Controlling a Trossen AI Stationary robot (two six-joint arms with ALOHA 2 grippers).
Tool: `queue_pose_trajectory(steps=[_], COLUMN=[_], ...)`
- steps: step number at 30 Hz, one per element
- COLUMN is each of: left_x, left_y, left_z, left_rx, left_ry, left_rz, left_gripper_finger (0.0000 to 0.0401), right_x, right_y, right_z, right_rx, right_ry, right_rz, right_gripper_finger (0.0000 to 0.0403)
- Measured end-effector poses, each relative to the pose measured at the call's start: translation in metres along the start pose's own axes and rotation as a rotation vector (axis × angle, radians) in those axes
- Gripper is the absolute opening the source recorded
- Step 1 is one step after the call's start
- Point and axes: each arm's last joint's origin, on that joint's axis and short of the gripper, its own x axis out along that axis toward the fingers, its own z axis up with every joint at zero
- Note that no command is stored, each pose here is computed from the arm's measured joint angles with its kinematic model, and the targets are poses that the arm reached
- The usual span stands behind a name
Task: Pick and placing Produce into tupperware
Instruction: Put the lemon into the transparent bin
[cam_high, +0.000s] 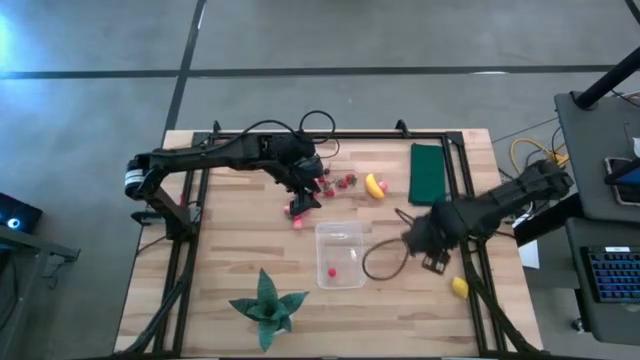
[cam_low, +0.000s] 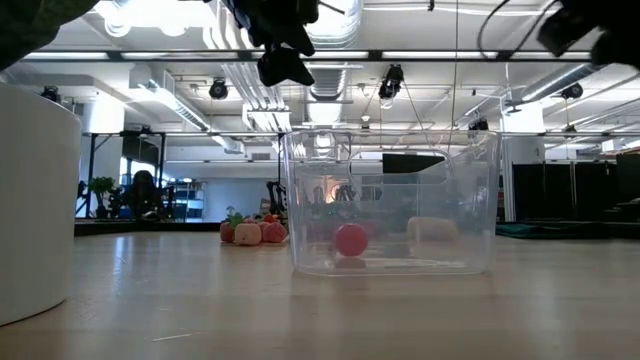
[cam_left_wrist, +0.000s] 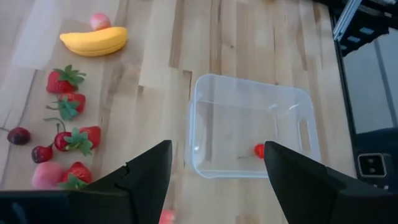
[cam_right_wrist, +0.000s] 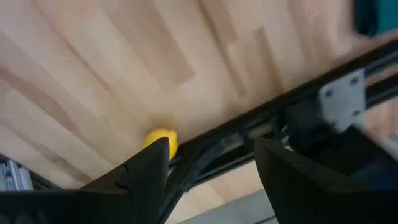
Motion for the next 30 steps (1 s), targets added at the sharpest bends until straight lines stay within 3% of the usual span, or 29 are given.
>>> queue_pose_trajectory(steps=[7,10,14,19,24,30], left_x=[0.0,0.0,0.001,0.001,0.001,0.001], left_y=[0.001,0.001,0.001,0.001,0.001,0.001], left_z=[0.0,0.0,-0.001,-0.001,-0.001,-0.001], left_rx=[0.005,0.005,0.005,0.004,-0.006,-0.04], left_ry=[0.0,-0.001,0.001,0.003,0.003,-0.001], left_rz=[0.019,0.019,0.019,0.019,0.019,0.019], left_gripper_finger=[0.024,0.024,0.024,0.024,0.024,0.024], right_x=[0.025,0.041,0.064,0.079,0.083,0.087], right_y=[0.021,0.033,0.05,0.066,0.08,0.097], right_z=[-0.045,-0.06,-0.069,-0.065,-0.06,-0.064], right_rx=[0.001,-0.008,0.039,0.073,0.008,-0.203], right_ry=[0.015,0.076,0.184,0.2,0.196,0.112], right_rz=[-0.105,-0.088,-0.044,-0.042,-0.059,-0.086], right_gripper_finger=[0.0228,0.0228,0.0228,0.0228,0.0228,0.0228])
